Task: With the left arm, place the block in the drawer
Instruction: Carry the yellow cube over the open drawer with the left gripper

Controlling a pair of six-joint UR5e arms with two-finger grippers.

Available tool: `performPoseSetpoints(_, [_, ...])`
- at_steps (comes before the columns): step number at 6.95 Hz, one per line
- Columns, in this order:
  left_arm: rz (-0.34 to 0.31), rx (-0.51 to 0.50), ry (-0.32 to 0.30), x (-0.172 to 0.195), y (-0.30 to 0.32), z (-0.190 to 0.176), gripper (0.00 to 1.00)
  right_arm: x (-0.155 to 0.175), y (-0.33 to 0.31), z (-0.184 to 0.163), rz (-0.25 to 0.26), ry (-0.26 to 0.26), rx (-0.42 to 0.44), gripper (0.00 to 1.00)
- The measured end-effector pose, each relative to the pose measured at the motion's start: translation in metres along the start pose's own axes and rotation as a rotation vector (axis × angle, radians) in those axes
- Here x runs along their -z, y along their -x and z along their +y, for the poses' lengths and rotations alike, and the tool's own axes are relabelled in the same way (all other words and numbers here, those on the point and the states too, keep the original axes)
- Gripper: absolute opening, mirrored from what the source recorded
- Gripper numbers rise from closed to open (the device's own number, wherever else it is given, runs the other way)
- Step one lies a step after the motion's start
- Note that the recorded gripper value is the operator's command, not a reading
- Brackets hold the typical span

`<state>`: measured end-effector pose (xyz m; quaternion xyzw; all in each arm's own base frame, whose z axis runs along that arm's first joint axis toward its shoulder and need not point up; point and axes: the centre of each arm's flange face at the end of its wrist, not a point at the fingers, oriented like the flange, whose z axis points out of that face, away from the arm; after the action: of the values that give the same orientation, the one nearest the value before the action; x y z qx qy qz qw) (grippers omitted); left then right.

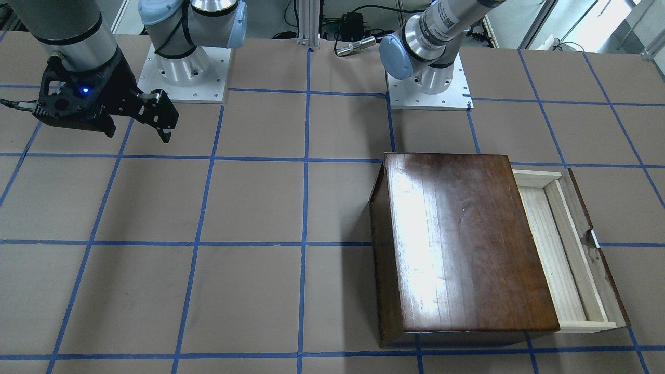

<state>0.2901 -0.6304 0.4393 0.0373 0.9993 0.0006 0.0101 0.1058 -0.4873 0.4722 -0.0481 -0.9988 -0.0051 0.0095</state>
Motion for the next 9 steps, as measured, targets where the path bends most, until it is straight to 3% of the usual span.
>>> performPoseSetpoints(1, [0.025,0.005,-0.006,0.019,-0.042,-0.007,0.0,0.0,0.0,0.0,0.0,0.0,0.0,1.0])
performPoseSetpoints(3, [0.072,0.001,0.005,0.021,-0.115,-0.025,0.0,0.0,0.0,0.0,0.0,0.0,0.001,1.0])
performPoseSetpoints(5, [0.127,0.027,0.048,-0.011,-0.147,-0.031,0.0,0.0,0.0,0.0,0.001,0.0,0.001,1.0])
performPoseSetpoints(9, [0.151,0.032,0.084,-0.083,-0.153,-0.032,0.02,0.0,0.0,0.0,0.001,0.0,0.001,1.0])
